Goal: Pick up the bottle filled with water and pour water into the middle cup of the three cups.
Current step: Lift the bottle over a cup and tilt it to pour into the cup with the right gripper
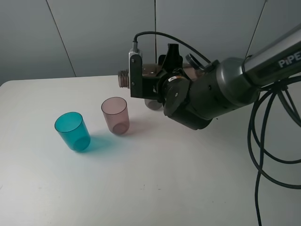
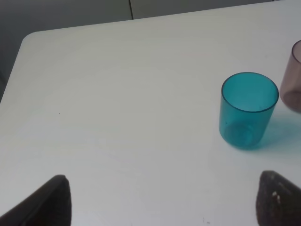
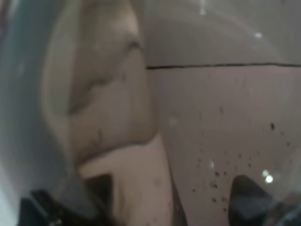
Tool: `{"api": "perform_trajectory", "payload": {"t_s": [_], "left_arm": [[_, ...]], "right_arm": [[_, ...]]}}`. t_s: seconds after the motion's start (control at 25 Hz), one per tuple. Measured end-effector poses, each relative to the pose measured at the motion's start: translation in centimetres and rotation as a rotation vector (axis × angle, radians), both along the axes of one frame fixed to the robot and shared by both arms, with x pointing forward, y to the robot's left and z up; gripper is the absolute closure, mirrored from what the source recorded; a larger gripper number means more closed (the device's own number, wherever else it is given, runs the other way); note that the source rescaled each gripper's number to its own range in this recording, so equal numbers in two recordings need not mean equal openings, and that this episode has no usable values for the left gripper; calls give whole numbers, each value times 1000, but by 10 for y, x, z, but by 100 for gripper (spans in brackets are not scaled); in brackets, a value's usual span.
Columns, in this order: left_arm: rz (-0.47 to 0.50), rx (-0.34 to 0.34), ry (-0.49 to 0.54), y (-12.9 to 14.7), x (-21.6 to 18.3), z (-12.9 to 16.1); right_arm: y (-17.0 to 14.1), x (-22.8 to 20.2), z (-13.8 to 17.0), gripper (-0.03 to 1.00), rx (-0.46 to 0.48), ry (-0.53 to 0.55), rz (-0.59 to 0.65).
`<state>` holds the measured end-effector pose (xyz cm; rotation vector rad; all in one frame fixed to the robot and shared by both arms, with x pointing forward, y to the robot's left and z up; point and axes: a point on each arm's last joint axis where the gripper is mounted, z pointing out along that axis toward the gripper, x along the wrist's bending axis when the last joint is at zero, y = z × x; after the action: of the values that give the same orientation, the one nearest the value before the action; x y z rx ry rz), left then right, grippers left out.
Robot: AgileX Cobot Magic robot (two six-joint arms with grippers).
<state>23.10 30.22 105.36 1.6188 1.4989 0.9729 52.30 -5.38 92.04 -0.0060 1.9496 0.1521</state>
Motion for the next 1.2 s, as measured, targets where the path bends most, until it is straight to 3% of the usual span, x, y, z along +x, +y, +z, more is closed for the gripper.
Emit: {"api": "perform_trajectory", "payload": {"t_s": [0.4,1.2], "left_arm": [[2,3,0,0,0,0],[2,3,0,0,0,0]], "right_arm": [[15,10,-4,95,11,19,24],[15,11,-5,95,-17,5,26]]}}
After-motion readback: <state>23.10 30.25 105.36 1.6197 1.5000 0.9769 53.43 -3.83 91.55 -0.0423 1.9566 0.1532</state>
